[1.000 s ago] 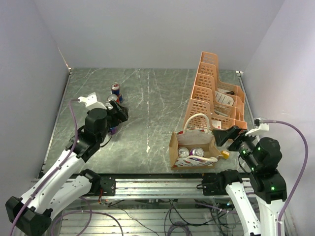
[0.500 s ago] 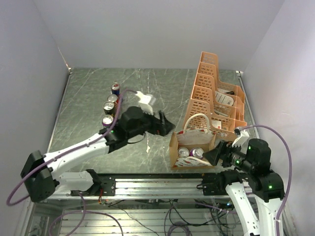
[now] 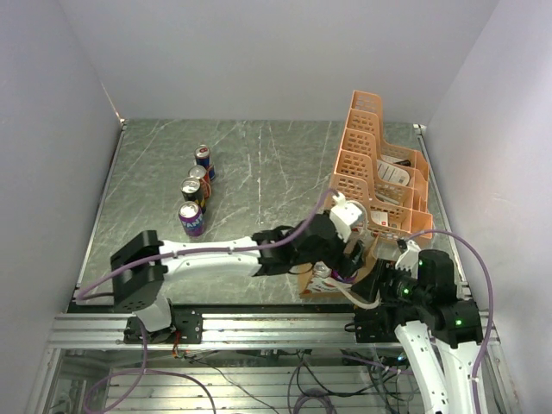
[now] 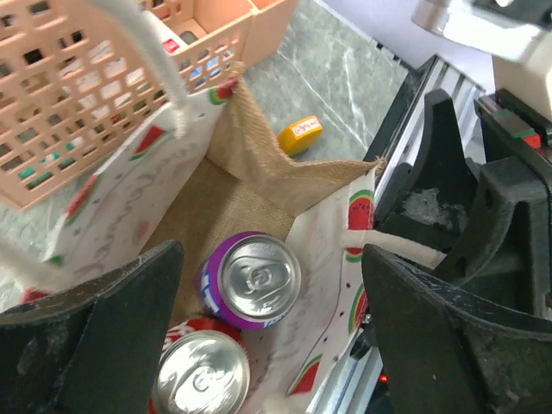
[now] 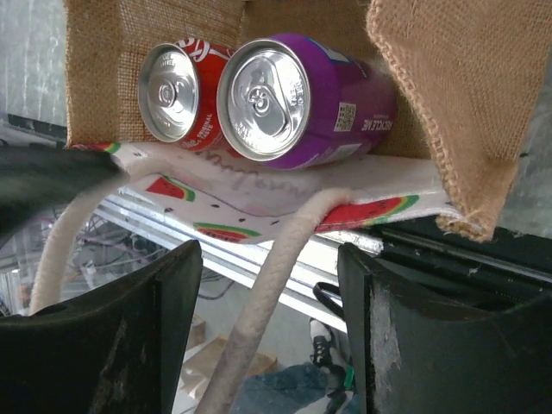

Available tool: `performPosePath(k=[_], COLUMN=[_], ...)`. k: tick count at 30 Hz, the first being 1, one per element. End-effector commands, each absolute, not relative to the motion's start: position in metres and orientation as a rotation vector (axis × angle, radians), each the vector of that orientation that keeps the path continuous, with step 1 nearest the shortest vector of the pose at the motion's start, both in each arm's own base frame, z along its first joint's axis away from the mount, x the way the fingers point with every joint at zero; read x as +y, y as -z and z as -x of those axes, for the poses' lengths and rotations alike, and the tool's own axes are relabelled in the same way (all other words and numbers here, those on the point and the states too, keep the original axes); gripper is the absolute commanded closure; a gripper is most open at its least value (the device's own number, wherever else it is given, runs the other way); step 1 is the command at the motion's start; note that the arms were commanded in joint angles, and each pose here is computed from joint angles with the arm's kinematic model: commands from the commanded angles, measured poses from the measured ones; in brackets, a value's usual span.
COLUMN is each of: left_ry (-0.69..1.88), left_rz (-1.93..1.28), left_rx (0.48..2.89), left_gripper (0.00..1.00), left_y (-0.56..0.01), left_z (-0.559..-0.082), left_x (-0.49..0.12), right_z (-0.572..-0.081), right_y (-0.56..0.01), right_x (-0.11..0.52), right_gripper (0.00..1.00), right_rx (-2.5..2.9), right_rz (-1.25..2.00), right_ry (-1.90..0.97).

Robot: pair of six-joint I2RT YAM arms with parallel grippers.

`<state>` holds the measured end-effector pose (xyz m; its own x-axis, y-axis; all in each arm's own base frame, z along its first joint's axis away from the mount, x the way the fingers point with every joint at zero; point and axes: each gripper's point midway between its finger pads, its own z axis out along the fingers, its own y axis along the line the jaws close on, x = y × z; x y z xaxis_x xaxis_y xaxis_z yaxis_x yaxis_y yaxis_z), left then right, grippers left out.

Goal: Take the beverage out of the canvas bag

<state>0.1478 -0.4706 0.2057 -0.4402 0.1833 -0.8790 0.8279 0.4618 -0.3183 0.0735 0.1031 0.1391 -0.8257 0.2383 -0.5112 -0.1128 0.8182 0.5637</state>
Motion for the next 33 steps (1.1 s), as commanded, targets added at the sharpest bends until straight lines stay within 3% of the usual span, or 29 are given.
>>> performPosePath(k=[1, 6, 33], left_ry=[0.781, 0.752, 0.467], left_rz=[-0.944, -0.959, -1.066], left_rx=[1.854, 1.891, 2.068], left_gripper=[0.06, 0.07, 0.00], left_y=[-0.193, -0.171, -0.093], left_z=[-0.148, -0.143, -0.149], left_x=[-0.484, -0.488, -0.489], right_z=[-0.068, -0.065, -0.066], right_y=[-0.130, -0.136, -0.151], right_x=[0.099, 0.100, 0.080], right_gripper=[0.38, 0.47, 0.44], right_rx=[2.436, 2.393, 2.311], right_rz=[-0.141, -0.114, -0.245], right_ry=[-0.772, -0.784, -0.655])
